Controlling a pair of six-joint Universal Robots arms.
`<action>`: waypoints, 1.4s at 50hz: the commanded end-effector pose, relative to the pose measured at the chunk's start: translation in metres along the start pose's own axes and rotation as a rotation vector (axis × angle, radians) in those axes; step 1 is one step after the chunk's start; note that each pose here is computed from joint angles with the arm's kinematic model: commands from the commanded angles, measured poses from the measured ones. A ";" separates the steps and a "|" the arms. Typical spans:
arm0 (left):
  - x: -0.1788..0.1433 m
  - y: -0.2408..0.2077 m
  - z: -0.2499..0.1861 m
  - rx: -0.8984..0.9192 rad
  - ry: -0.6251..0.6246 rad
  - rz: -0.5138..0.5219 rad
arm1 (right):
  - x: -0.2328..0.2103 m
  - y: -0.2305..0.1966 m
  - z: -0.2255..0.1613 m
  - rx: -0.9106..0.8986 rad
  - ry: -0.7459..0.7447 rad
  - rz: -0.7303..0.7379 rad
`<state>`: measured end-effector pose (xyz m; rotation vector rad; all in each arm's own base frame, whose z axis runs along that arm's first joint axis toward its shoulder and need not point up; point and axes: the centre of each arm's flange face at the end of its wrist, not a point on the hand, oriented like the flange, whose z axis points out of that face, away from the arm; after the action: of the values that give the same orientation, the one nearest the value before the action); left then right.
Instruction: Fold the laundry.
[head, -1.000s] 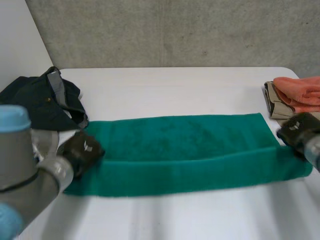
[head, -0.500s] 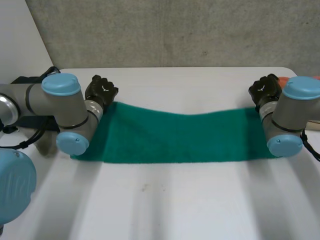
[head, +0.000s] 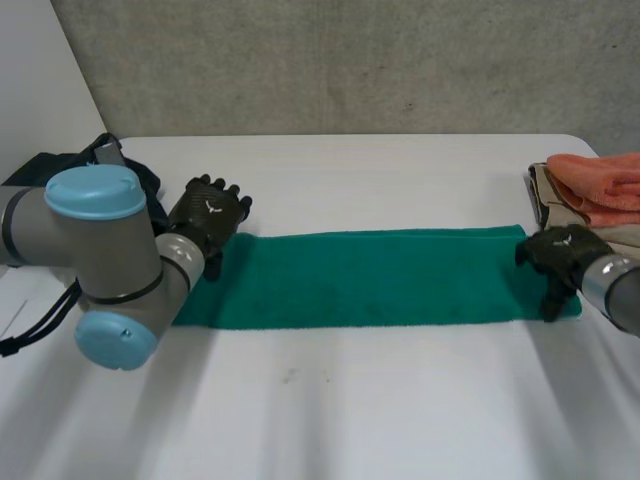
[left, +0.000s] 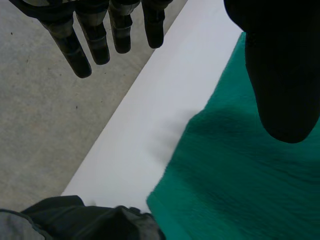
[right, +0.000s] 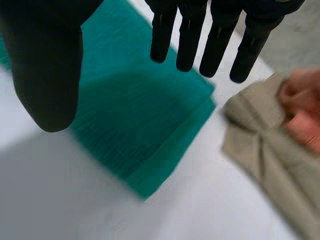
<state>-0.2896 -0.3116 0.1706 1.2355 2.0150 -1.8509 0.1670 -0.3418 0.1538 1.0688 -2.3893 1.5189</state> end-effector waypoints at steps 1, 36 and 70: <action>0.008 0.001 -0.006 -0.002 0.018 -0.011 | 0.005 0.018 0.008 0.017 0.031 -0.004; -0.022 -0.035 -0.042 0.084 -0.051 -0.043 | -0.017 -0.063 -0.015 0.306 0.222 -0.438; -0.018 -0.030 -0.058 0.072 -0.033 -0.110 | -0.163 -0.085 -0.065 0.449 -0.145 -0.117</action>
<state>-0.2667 -0.2666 0.2107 1.1158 2.0823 -1.9571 0.3799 -0.1991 0.1603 1.6897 -1.7000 2.1632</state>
